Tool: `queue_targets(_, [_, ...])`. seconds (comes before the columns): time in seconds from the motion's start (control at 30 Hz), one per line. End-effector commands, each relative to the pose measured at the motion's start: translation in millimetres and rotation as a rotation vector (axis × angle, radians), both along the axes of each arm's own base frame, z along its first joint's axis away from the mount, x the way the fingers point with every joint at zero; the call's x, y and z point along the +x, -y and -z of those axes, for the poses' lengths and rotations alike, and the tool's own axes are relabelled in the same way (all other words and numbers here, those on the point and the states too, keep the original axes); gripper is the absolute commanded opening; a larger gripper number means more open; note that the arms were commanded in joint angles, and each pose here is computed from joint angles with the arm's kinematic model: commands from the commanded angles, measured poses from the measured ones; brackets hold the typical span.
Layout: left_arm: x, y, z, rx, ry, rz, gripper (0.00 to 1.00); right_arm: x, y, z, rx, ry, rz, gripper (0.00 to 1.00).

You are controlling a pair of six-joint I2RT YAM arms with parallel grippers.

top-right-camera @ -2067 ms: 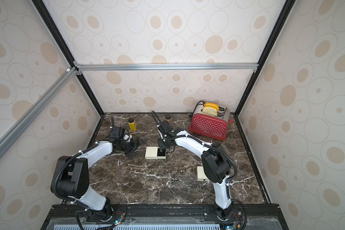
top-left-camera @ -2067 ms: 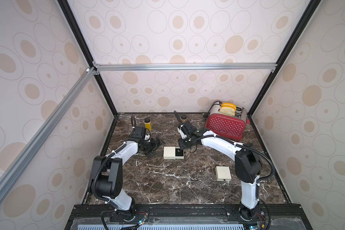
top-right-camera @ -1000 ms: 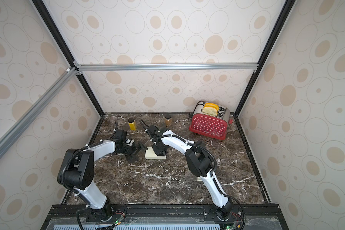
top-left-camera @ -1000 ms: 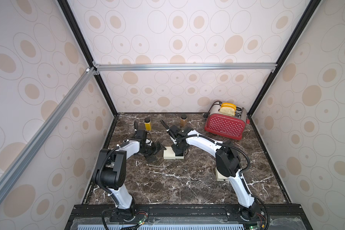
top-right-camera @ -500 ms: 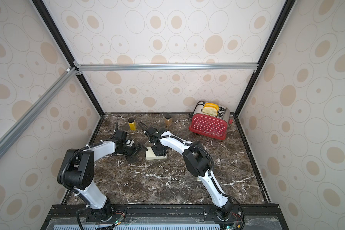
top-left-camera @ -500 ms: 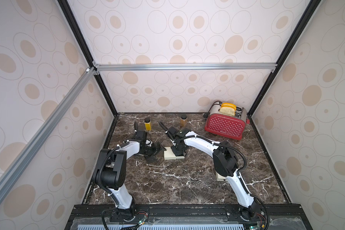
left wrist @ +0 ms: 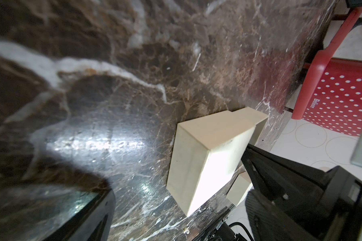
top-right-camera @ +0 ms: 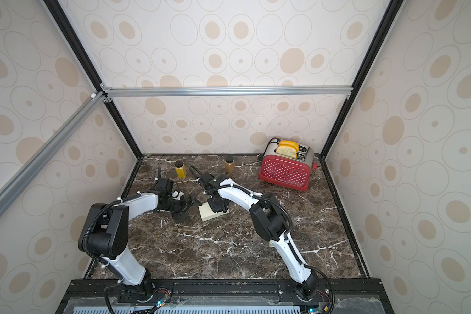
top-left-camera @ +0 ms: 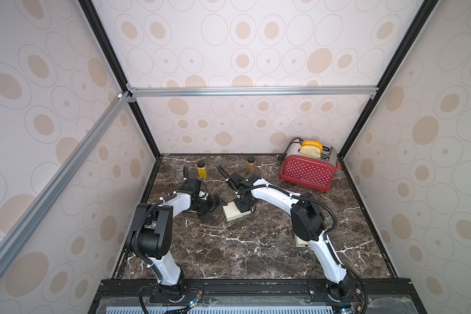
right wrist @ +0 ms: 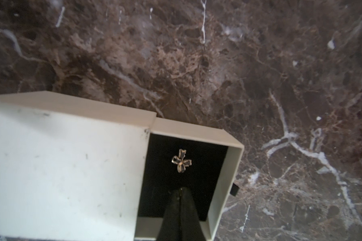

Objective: Place the earrings into the drawer-style jewelry box
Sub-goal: Insert the earring into the inner lining.

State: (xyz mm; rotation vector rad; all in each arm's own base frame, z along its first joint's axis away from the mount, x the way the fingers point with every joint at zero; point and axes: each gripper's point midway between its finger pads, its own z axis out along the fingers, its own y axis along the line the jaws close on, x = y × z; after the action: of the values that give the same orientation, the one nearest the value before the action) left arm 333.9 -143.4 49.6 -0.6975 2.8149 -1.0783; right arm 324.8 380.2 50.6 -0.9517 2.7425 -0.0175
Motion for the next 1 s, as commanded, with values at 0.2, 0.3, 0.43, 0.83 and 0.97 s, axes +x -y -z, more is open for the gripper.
queue_targets(0.2, [-1.6, 4.6, 2.3, -0.011, 0.003, 0.021, 0.99, 6.6, -1.8, -20.0, 0.005, 0.042, 0.008, 0.00])
queue_targets(0.3, [-1.8, 6.4, 2.2, -0.014, 0.002, 0.023, 0.99, 8.6, -1.7, -16.3, 0.000, 0.039, 0.010, 0.00])
queue_targets(0.43, [-2.0, 7.4, 1.6, -0.013, 0.006, 0.027, 0.99, 9.7, -0.9, -11.5, -0.011, 0.034, 0.010, 0.00])
queue_targets(0.83, [-3.2, 9.2, 3.4, -0.012, 0.001, 0.034, 0.99, 5.0, 2.2, -2.1, -0.027, 0.009, 0.003, 0.00])
queue_targets(0.97, [-3.2, 8.9, 3.4, -0.011, 0.001, 0.033, 0.99, 4.4, 5.7, 3.5, -0.046, 0.005, 0.004, 0.00])
